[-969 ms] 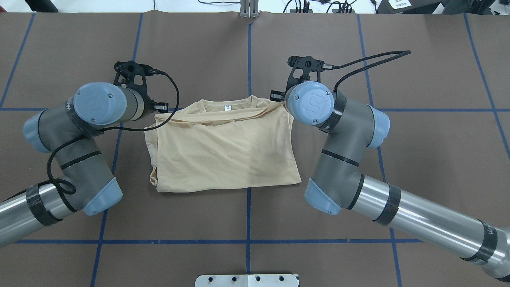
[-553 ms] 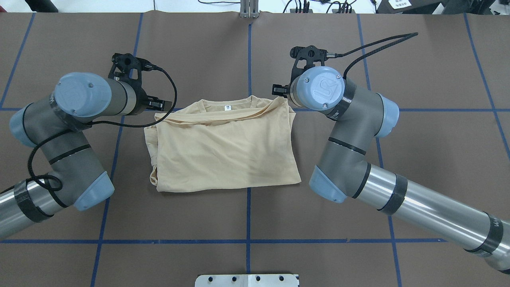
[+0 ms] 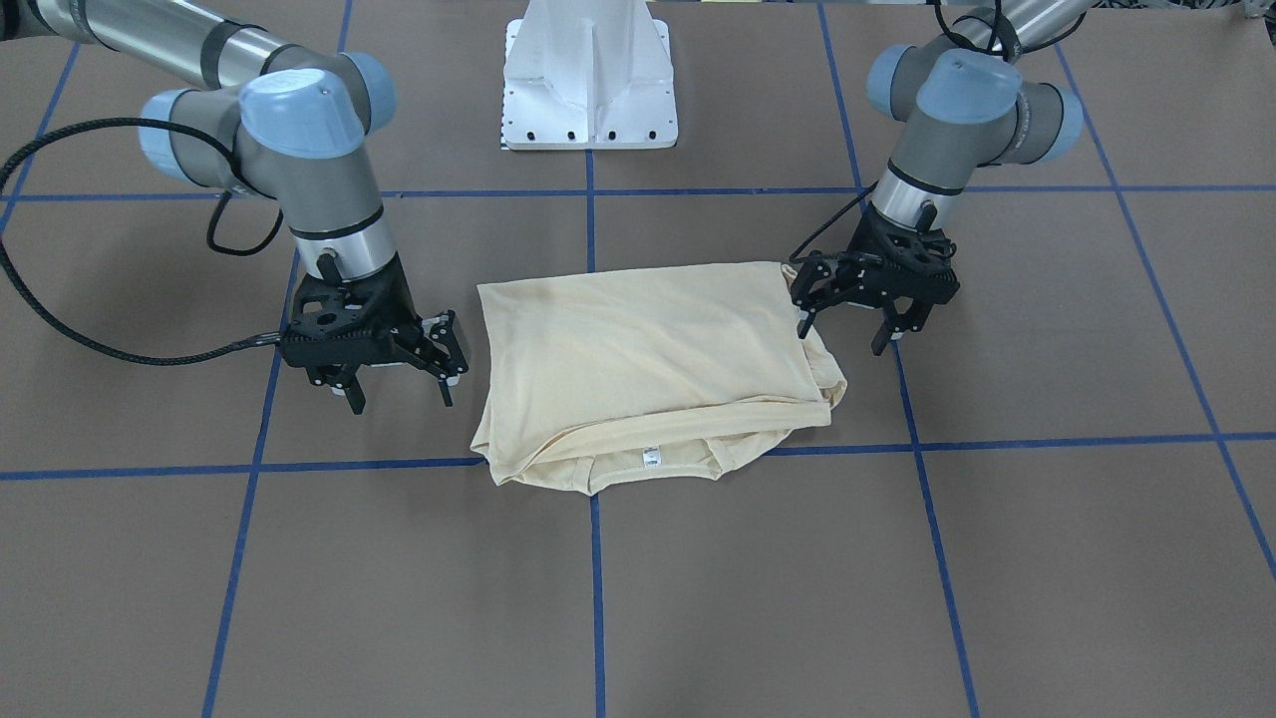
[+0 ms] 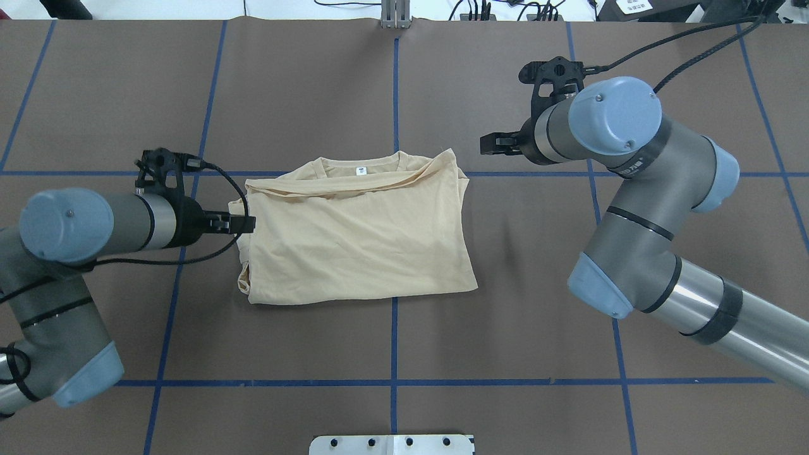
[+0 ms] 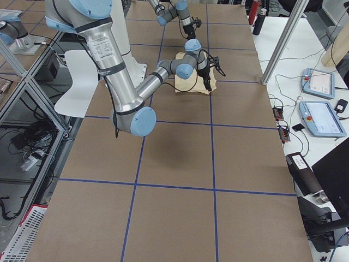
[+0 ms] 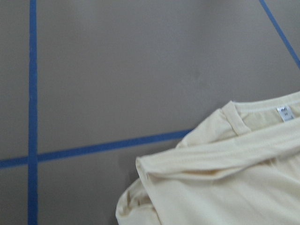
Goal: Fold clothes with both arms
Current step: 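Raise the right gripper away while the left gripper moves to the shirt's side edge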
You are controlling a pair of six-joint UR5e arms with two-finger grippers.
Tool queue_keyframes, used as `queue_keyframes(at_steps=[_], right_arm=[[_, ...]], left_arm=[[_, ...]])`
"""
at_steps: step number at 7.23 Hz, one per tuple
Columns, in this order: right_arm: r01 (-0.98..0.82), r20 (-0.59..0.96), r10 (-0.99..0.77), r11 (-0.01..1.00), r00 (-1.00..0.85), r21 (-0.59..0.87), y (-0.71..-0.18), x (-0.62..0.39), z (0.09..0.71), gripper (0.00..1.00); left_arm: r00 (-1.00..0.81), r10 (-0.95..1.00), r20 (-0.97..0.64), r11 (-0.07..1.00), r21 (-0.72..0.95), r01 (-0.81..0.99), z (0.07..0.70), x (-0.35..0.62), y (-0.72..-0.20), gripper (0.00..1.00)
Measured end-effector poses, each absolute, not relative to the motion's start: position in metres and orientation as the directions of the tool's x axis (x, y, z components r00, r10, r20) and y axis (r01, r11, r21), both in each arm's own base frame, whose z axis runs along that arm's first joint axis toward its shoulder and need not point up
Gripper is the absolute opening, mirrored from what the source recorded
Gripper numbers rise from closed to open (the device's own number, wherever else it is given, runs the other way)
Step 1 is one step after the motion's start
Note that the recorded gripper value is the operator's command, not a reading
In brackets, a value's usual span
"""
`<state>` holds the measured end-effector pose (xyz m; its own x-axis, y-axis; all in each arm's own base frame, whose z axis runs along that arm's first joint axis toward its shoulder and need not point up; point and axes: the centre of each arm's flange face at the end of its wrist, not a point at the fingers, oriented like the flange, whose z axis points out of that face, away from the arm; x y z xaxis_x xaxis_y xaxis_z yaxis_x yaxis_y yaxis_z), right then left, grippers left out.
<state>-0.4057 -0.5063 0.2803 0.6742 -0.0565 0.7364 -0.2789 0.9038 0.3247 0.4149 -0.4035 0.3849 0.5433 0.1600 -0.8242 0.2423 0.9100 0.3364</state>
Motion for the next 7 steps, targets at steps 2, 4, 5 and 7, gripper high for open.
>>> queue_keyframes(at_steps=[2, 4, 5, 7], right_arm=[[-0.271, 0.736, -0.067, 0.904, 0.673, 0.329, -0.503, -0.398, 0.282, 1.00], [-0.270, 0.736, -0.068, 0.904, 0.673, 0.330, -0.502, -0.398, 0.283, 1.00], [-0.270, 0.737, -0.067, 0.905, 0.673, 0.330, -0.502, -0.398, 0.282, 1.00], [-0.274, 0.738, -0.062, 0.905, 0.672, 0.325, -0.501, -0.399, 0.283, 1.00]], left_arm=[[0.504, 0.107, -0.857, 0.933, 0.262, 0.248, 0.389, 0.454, -0.353, 0.56], [0.495, 0.101, -0.863, 0.941, 0.244, 0.233, 0.389, 0.472, -0.330, 0.14], [0.494, 0.101, -0.864, 0.943, 0.242, 0.230, 0.389, 0.474, -0.327, 0.00], [0.495, 0.103, -0.863, 0.943, 0.243, 0.228, 0.389, 0.475, -0.324, 0.00]])
